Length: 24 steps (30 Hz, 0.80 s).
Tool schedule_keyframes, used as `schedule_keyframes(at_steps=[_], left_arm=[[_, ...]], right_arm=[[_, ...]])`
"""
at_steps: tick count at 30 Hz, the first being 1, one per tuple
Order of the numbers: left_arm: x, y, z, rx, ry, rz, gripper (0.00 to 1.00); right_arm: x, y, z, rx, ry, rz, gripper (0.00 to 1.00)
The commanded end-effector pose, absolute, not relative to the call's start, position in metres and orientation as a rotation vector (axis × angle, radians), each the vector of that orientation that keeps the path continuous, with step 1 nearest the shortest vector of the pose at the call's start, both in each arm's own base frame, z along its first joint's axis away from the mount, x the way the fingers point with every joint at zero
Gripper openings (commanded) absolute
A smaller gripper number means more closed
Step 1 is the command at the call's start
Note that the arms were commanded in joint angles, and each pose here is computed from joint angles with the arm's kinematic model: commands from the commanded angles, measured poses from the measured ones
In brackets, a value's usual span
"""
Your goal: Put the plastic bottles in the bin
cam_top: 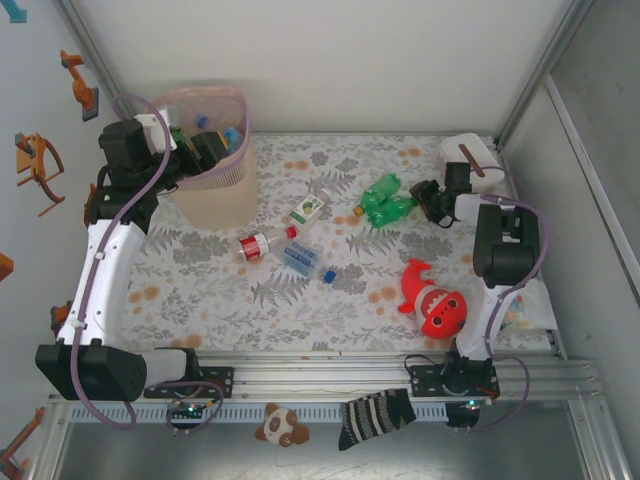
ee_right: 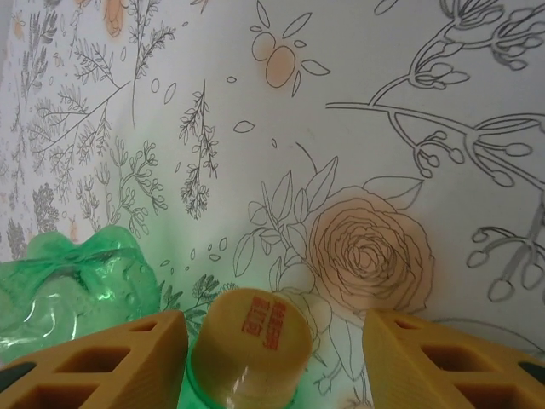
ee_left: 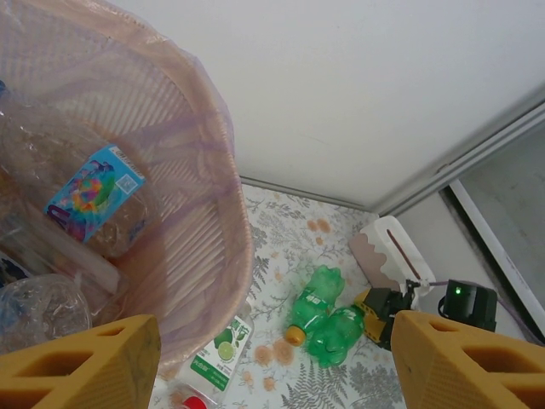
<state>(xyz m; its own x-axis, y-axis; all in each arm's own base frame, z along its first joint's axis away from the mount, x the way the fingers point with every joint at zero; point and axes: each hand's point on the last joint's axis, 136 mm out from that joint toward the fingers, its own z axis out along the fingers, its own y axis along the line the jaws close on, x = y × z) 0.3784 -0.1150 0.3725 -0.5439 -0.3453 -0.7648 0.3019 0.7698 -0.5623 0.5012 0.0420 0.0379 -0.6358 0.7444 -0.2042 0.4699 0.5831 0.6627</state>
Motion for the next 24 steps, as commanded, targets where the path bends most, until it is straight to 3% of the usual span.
schedule_keyframes(at_steps=[1, 16, 24], left_arm=[[0.376, -0.120, 0.376, -0.001, 1.962, -0.842, 0.72], [0.375, -0.120, 0.378, 0.000, 1.957, -0.845, 0.72], [0.374, -0.120, 0.380, 0.001, 1.955, -0.845, 0.72]], right_arm=[[0.520, 0.039, 0.052, 0.974, 2.273, 0.841, 0.53], [0.517, 0.038, 0.060, 1.019, 2.215, 0.877, 0.36], [0.517, 0.043, 0.048, 1.084, 2.201, 0.944, 0.38]])
